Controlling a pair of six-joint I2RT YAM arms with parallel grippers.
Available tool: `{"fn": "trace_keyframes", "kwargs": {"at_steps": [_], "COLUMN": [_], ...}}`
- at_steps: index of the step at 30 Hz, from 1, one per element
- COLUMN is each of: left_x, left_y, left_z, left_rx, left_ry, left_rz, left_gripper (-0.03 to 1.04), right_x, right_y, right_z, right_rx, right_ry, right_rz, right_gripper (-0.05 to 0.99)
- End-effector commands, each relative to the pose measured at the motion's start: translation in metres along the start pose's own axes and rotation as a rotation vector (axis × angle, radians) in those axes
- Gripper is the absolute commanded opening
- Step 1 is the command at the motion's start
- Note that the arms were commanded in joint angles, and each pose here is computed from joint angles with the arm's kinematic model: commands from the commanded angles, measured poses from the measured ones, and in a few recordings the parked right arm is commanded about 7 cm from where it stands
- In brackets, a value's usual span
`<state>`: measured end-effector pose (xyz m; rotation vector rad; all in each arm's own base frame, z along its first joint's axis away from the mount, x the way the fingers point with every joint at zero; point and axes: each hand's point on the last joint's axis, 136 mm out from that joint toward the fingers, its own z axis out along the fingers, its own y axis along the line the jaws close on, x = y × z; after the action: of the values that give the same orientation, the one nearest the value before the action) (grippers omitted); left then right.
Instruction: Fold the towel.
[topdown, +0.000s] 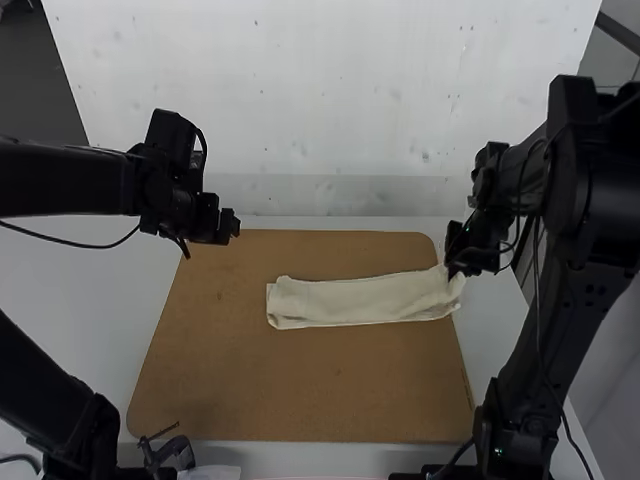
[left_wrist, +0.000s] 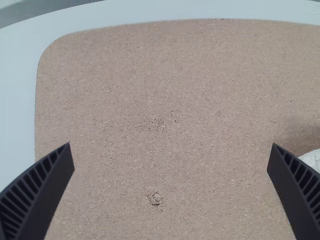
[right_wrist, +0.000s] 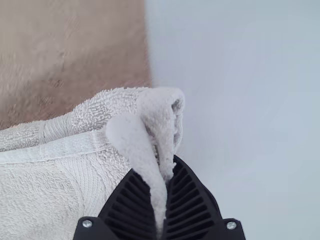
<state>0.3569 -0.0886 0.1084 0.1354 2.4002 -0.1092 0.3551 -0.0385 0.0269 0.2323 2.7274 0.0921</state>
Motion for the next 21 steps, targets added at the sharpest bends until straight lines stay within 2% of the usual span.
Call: {"fn": "trace_keyframes", "kwargs": {"at_steps": [1,6,10,17,21], "left_x": [-0.007,-0.004,-0.001,0.000,0.000], "left_y": [0.003,0.003,0.004,0.006,0.009], "left_z": [-0.007,-0.009,-0.010,-0.009,-0.009], "left_rx": [-0.008,-0.008,-0.013,-0.018,-0.024], "left_ry": [-0.033,-0.033,-0.032,-0.031,-0.032], "left_rz": [0.009,0.007,0.007,0.004,0.000], "left_gripper": [1.00,1.00,1.00,1.00,1.00], "right_x": [-0.030,-0.034,-0.027,-0.023,-0.010], "right_y": [-0.028,-0.057,-0.050,0.033,0.092], "right_z": [-0.017,-0.011,-0.008,-0.022,-0.032], "right_rx": [0.029,0.056,0.048,-0.024,-0.059], "right_ry": [-0.071,-0.035,-0.012,-0.045,-0.044], "right_rz": [-0.035,-0.005,-0.021,-0.119,-0.207], "right_gripper": [0.01,0.01,0.01,0.01,0.01]}}
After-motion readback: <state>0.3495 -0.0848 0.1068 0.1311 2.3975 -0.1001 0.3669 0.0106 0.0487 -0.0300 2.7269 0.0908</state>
